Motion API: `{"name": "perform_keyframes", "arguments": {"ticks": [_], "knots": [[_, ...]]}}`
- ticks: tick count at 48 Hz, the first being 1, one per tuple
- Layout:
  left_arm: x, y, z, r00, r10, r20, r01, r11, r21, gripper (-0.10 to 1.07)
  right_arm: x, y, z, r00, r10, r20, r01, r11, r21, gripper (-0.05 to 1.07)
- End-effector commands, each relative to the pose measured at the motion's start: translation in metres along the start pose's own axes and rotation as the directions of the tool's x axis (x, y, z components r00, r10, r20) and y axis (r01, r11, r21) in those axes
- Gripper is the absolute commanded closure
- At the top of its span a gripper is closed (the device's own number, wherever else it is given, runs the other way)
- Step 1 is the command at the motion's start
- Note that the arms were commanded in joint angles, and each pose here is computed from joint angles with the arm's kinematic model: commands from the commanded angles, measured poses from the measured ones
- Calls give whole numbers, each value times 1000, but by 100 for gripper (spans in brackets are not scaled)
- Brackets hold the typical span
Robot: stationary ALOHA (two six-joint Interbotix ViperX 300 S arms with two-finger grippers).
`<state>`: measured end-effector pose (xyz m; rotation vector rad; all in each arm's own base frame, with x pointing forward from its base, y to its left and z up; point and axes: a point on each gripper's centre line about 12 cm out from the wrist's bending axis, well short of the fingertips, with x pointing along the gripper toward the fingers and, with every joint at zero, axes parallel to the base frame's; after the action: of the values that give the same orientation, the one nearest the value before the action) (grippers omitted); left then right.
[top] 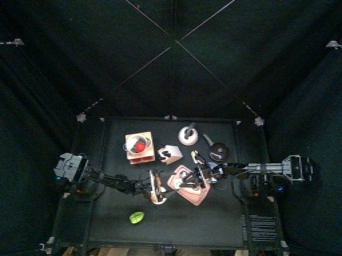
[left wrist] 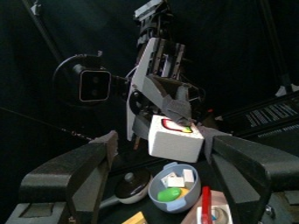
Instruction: Place white sushi piece in bowl
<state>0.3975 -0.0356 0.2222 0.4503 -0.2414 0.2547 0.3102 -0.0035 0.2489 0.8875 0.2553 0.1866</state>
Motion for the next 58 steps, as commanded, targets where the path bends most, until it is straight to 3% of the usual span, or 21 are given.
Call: {"name": "perform_keyframes", "arguments": {"ticks": [1, 7, 12, 17, 20, 27, 28, 31, 41, 46, 52, 58], "knots": [[-4, 3, 12, 1000, 27, 7, -26, 999, -35, -6, -11, 3, -2, 1000, -10, 14, 10, 1000, -8, 48], [-16, -2, 19, 999, 38, -18, -40, 996, -76, -6, -29, -16, -13, 988, -155, 25, 154, 988, 15, 47], [-25, -2, 20, 998, 52, -47, -56, 993, -100, -6, -48, -37, -19, 942, -333, 46, 330, 942, 55, 48], [-32, -2, 11, 993, 68, -99, -78, 991, -108, -6, -72, -57, -23, 842, -536, 60, 530, 843, 90, 48], [-36, -2, 6, 989, 76, -125, -90, 990, -111, -6, -87, -66, -26, 754, -654, 60, 647, 756, 104, 48], [-38, -4, 7, 989, 72, -132, -88, 989, -119, -6, -107, -74, -37, 589, -808, 18, 802, 587, 106, 47], [-39, -6, 7, 989, 68, -130, -84, 989, -121, -6, -109, -74, -38, 576, -817, 12, 812, 574, 104, 47], [-40, -8, 8, 990, 62, -129, -78, 990, -122, -6, -110, -72, -43, 551, -835, -5, 832, 548, 87, 47], [-42, -8, 6, 989, 59, -136, -76, 990, -119, -6, -111, -72, -52, 508, -861, -30, 861, 506, 40, 46], [-42, -7, 5, 987, 66, -144, -83, 989, -121, -6, -115, -76, -52, 466, -884, -27, 885, 465, 31, 42], [-43, -7, 4, 986, 69, -151, -88, 988, -123, -6, -119, -78, -52, 433, -901, -26, 901, 433, 28, 38], [-44, -6, 0, 983, 77, -167, -98, 988, -121, -6, -120, -79, -53, 426, -904, -29, 904, 426, 28, 32]]}}
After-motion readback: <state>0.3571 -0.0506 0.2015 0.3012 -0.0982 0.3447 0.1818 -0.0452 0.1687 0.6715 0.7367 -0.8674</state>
